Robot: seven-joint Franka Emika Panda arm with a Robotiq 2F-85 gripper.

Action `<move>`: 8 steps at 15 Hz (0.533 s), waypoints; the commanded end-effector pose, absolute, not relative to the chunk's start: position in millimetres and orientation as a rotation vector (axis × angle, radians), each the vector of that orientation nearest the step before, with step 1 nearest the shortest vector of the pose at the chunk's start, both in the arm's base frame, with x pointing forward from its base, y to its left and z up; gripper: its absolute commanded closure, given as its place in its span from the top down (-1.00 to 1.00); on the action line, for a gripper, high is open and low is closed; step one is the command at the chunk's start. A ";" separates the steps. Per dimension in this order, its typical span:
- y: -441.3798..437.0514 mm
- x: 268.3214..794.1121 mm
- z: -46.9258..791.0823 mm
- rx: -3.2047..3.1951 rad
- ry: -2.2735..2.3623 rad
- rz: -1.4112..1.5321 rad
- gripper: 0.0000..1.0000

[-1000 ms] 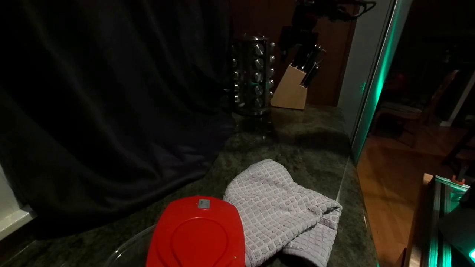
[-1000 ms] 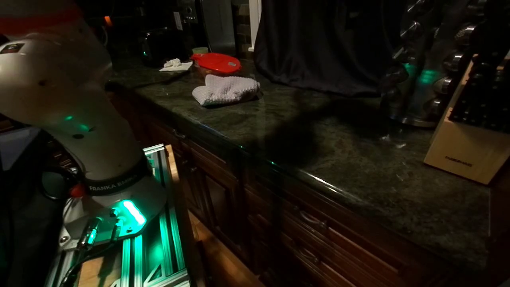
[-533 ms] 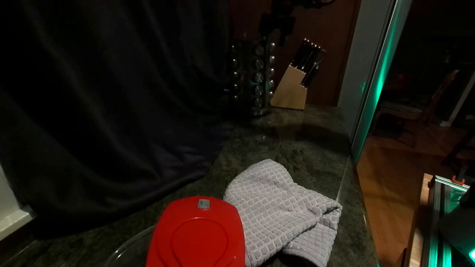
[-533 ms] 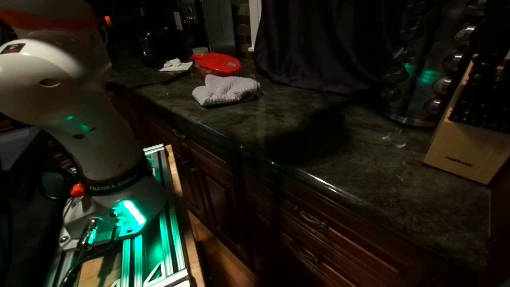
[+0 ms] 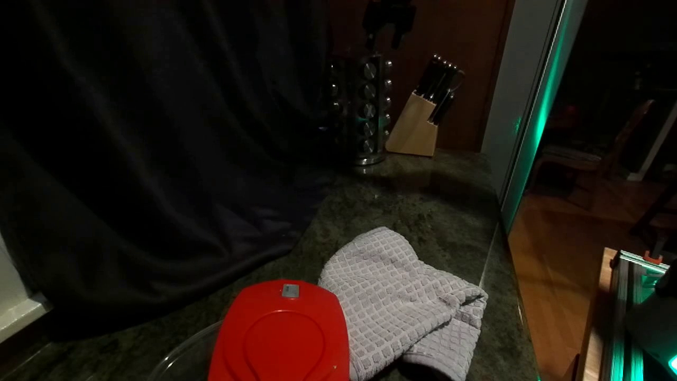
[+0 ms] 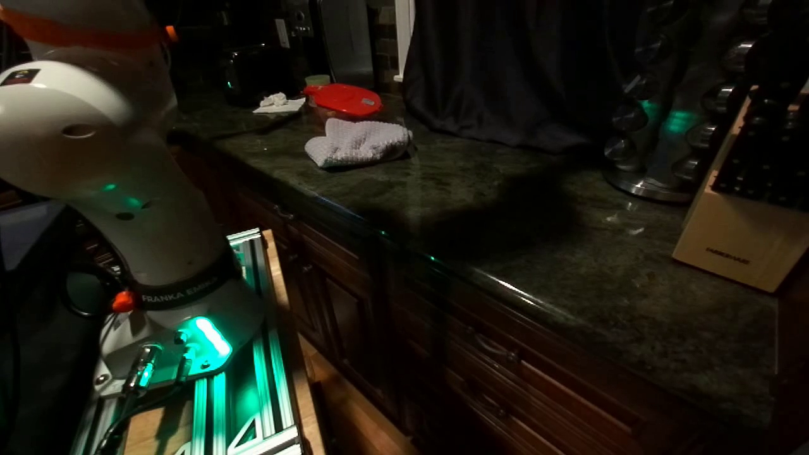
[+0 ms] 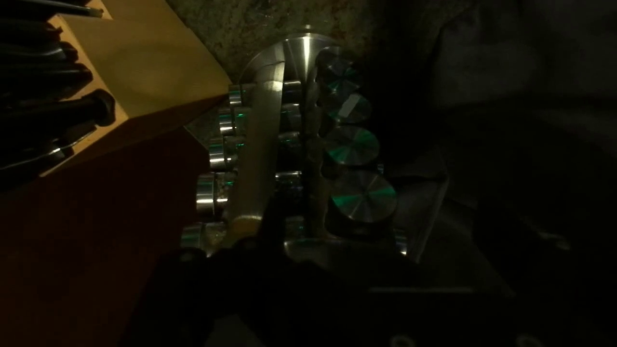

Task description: Move the silver stand forwards.

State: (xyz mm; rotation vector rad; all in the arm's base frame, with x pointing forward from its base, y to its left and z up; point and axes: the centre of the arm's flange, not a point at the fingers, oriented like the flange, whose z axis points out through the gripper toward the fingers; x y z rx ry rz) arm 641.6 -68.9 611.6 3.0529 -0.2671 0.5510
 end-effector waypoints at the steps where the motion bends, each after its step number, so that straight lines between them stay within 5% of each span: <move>1: -68.8 642.1 611.1 3.053 -0.268 0.550 1.00; 8: -95.0 667.0 601.3 2.971 -0.252 0.708 1.00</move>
